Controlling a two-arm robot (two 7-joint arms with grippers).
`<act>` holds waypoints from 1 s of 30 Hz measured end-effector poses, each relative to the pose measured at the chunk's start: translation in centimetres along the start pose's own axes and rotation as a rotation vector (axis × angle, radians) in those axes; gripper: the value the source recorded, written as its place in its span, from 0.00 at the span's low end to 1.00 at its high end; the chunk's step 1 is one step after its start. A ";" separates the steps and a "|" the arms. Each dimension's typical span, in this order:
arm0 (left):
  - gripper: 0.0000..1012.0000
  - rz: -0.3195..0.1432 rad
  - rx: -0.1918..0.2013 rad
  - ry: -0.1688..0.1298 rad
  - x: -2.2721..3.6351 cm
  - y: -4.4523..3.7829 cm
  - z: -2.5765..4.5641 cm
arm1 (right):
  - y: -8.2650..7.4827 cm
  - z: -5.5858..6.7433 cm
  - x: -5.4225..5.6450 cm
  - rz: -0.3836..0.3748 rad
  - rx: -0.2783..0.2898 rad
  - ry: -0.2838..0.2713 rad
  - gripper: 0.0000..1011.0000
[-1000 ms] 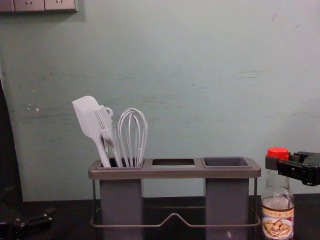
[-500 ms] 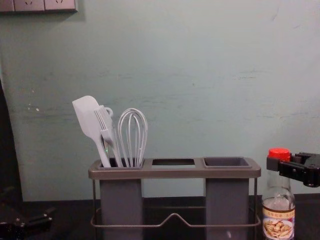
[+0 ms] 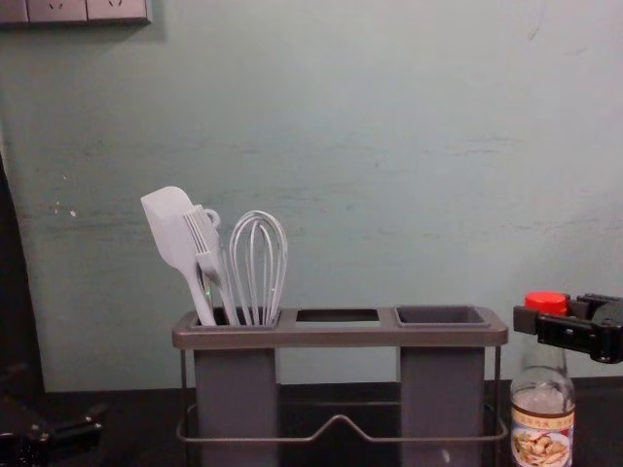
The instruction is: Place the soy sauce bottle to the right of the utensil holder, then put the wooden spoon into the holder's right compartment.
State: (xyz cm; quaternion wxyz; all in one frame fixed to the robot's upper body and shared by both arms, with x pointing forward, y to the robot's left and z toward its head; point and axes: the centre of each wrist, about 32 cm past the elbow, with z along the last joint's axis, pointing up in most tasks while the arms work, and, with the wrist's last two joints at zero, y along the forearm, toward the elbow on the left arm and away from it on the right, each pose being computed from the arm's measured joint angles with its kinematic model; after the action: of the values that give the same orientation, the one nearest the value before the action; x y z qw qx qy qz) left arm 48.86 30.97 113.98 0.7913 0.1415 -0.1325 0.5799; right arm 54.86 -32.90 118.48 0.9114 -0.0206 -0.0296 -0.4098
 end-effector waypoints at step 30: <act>1.00 0.000 0.000 0.000 0.00 0.00 0.00 | -0.5 0.0 0.1 -0.018 0.036 -0.008 0.99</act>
State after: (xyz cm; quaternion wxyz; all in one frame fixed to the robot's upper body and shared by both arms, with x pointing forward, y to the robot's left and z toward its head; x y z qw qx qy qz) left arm 48.86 30.97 113.98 0.7913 0.1415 -0.1325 0.5799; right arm 54.51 -33.33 118.51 0.9077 -0.0057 -0.0410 -0.4175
